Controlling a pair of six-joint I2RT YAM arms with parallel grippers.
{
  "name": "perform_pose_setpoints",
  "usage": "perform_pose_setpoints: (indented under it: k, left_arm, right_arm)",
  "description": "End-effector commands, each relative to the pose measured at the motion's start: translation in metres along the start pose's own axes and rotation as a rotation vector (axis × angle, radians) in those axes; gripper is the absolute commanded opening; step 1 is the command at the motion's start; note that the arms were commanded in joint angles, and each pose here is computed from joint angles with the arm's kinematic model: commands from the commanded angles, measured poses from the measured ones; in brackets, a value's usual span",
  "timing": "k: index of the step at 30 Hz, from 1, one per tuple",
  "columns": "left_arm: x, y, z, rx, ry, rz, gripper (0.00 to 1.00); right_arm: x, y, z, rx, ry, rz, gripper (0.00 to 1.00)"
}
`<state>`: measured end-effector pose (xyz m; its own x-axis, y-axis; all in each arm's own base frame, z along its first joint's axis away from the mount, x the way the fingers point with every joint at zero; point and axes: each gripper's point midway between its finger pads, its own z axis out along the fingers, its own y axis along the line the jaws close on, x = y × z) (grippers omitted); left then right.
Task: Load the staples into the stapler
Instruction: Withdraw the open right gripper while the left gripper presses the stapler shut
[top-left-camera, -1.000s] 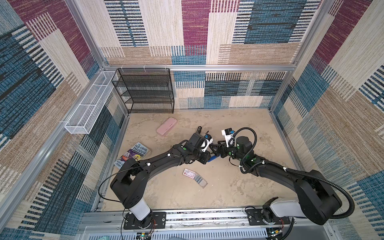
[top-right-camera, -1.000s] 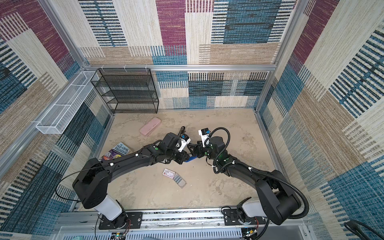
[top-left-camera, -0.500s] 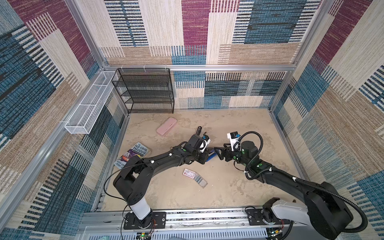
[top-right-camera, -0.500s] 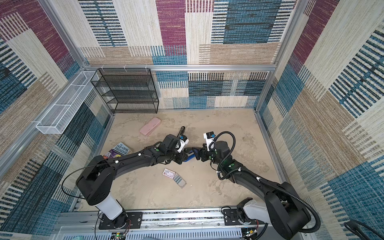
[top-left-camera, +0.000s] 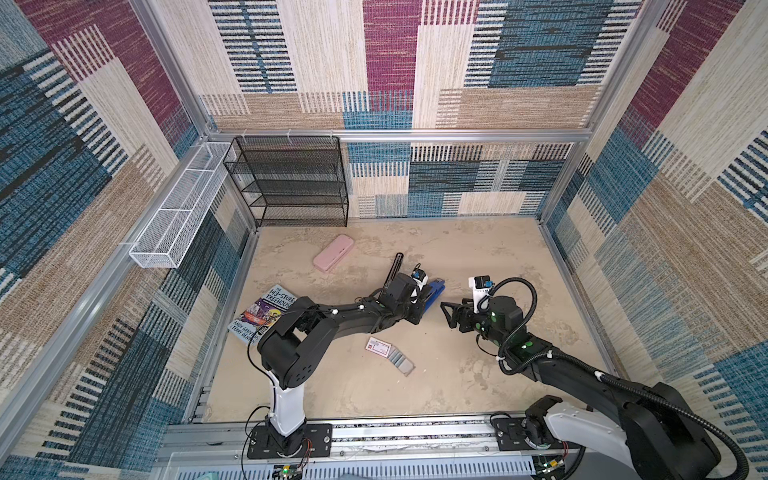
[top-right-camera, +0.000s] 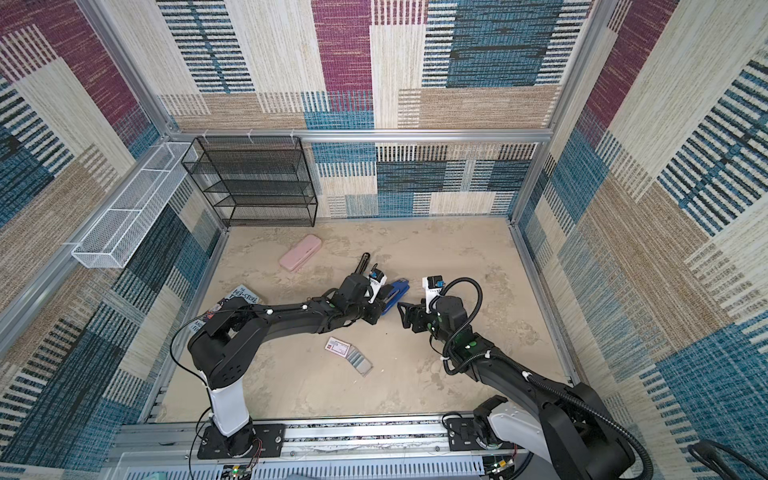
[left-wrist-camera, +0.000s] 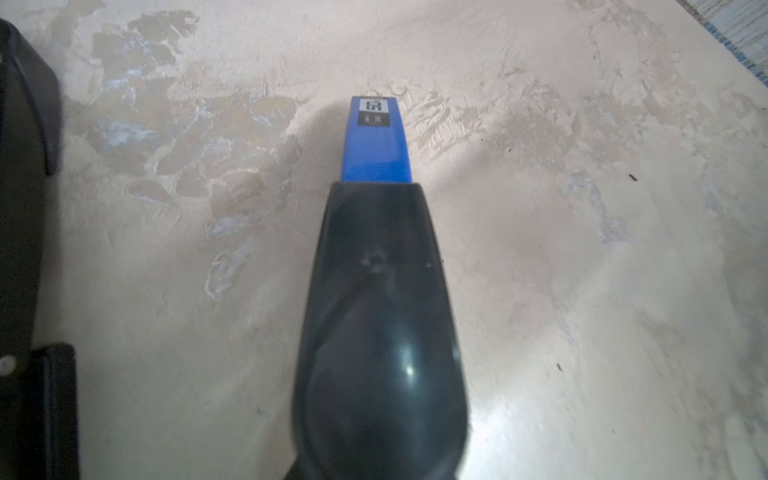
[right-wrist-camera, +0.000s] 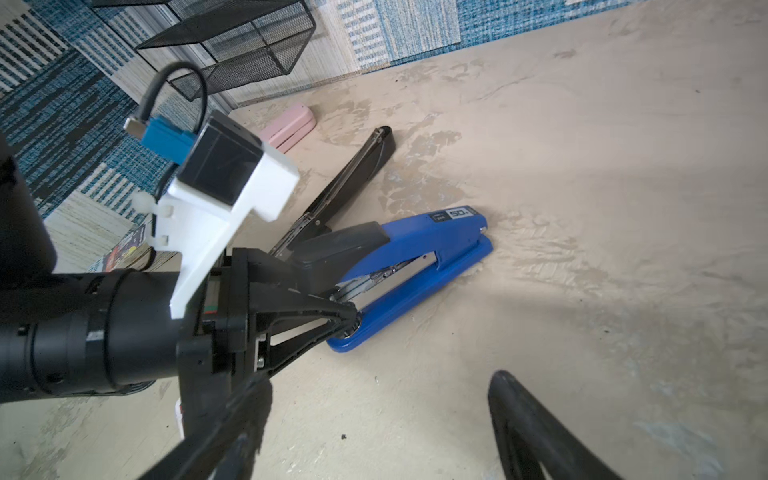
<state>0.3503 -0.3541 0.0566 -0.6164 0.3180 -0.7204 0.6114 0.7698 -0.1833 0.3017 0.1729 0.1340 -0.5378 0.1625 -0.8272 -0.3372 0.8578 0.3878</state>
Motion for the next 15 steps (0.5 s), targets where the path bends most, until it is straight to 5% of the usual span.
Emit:
perform_pose_setpoints:
  k: [1,7,15]
  left_arm:
    - [0.004,0.005,0.007,-0.029,0.001,0.013,0.2]
    - [0.01,0.003,0.004,-0.028,0.006,0.016,0.35]
    - [0.019,-0.001,-0.017,-0.018,0.005,-0.003,0.39]
  right_arm:
    - [-0.005,-0.006,-0.002,0.029,-0.031,0.022,0.86]
    - [-0.005,-0.011,-0.004,0.051,-0.038,0.029,0.86]
    - [-0.004,-0.014,-0.005,0.056,-0.043,0.04,0.86]
